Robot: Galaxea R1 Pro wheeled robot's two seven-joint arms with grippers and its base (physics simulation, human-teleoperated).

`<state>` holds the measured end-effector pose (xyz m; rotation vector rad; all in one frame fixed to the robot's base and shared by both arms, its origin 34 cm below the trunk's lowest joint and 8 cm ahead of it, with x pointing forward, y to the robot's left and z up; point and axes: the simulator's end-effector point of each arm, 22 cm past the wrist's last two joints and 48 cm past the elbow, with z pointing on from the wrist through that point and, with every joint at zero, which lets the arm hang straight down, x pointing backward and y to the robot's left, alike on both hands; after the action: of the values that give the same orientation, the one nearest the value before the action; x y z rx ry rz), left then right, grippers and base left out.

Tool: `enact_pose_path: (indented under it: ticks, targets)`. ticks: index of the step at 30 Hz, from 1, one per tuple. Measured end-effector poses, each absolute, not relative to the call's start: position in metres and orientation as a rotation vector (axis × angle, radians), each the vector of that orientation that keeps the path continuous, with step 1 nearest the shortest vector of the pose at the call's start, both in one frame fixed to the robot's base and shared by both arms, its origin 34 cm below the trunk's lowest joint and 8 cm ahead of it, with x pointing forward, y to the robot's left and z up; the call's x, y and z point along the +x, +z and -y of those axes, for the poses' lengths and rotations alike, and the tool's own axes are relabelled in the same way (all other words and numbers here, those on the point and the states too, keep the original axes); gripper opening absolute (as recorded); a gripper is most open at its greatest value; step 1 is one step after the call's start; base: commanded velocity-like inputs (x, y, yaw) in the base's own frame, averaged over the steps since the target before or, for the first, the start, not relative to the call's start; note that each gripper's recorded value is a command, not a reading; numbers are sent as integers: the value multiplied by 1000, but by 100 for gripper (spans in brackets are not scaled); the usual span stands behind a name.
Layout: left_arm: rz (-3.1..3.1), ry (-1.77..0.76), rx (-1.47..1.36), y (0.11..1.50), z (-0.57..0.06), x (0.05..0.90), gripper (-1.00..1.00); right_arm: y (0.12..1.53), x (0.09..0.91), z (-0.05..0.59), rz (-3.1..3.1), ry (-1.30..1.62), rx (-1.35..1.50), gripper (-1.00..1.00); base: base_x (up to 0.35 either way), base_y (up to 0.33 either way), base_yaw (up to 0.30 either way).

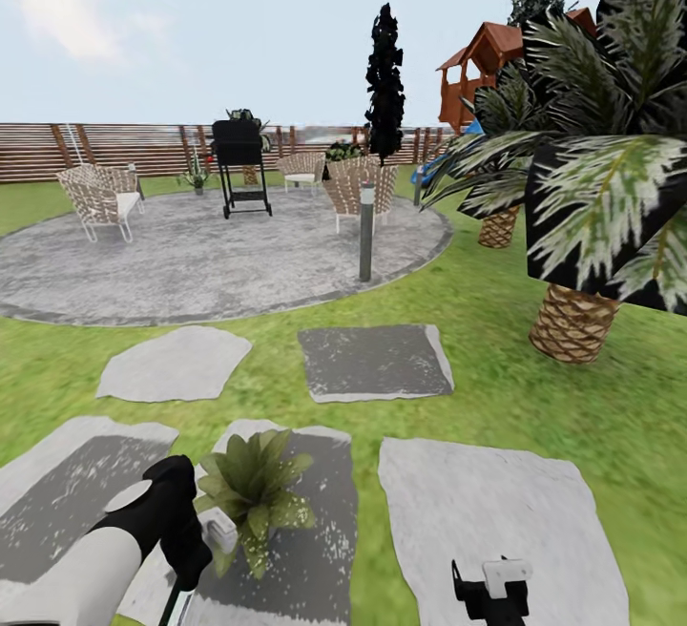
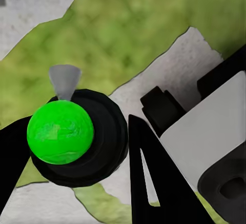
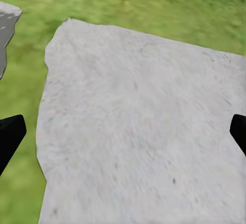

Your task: Pick up the pesticide atomizer in the garden and spray insectifuge to fully cover both potted plants in the garden.

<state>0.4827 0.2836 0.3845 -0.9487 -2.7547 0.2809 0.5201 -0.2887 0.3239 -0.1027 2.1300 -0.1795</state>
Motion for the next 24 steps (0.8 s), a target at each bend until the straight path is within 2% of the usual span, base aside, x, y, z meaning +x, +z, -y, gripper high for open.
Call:
enact_pose_path:
  ticks: [4, 12, 17, 24]
  targets:
    - [2755, 283, -947, 385, -283, 482, -100, 324, 520, 290, -2130, -183, -102, 100, 234, 0, 0]
    - [2767, 274, -953, 387, -284, 487, -100, 324, 520, 291, -2130, -184, -101, 100, 10, 0, 0]
    - [2762, 238, -918, 385, -310, 481, -100, 324, 520, 291, -2130, -184, -101, 100, 0, 0, 0]
    - [2759, 364, -1029, 387, -235, 489, -100, 324, 520, 291, -2129, -184, -102, 100, 0, 0, 0]
